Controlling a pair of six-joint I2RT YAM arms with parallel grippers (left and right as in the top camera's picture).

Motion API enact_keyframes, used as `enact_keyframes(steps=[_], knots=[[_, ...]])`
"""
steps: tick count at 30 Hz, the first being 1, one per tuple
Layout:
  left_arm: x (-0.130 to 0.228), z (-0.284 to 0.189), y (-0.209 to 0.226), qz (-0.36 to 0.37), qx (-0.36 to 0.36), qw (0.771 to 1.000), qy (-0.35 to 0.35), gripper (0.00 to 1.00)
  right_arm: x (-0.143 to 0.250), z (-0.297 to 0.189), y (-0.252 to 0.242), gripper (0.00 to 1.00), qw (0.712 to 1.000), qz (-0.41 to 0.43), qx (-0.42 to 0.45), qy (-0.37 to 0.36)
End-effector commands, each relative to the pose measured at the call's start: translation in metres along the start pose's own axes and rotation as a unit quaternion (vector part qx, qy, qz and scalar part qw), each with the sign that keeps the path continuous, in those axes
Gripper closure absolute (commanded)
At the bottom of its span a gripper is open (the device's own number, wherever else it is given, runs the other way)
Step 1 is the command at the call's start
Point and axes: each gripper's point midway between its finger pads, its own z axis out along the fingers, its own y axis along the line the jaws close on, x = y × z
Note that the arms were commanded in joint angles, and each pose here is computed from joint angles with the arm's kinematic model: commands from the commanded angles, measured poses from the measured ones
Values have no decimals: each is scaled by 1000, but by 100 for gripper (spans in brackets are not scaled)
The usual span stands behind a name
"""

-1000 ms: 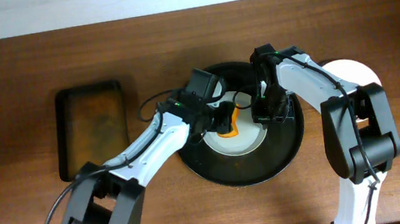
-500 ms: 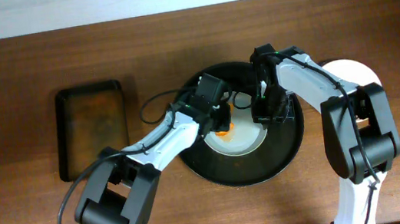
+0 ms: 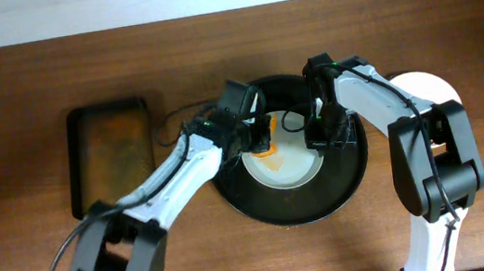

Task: Clean dirty plates on tray and stack at the side
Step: 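Scrub the last plate with the sponge while the right gripper holds it, then carry the last plate with the right gripper onto the right-side stack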

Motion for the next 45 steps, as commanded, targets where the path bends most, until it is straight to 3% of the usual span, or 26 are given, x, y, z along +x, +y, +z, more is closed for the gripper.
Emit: enact_keyframes(steps=[1,11,13,18,21,25,31,34,38,45], knots=[[12,-7,-32,16,39,999,10,100,2,8,-11,96,999,-4,31,9],[60,50,-33,5,23,996,81,100,3,8,-11,96,999,-4,31,10],[58,51,-29,6,11,997,75,100,3,8,-12,96,999,-4,31,10],[32,47,26,1,-115,993,18,100,5,8,-12,96,999,-3,33,15],[21,42,50,-12,-132,991,11,100,5,8,-13,96,999,-3,33,16],[4,18,46,-10,-113,994,-4,100,5,8,-13,96,999,-3,35,15],[-20,-90,43,-29,-105,992,-63,100,-2,3,-27,96,997,-2,78,-8],[-19,-129,75,-68,-127,987,-72,100,-11,-25,-33,96,994,-4,97,-58],[-13,-140,112,-110,-157,980,-58,100,-14,-93,-47,96,978,1,129,-163],[-14,-145,129,-130,-167,975,-60,100,9,-179,-70,96,942,11,176,-287]])
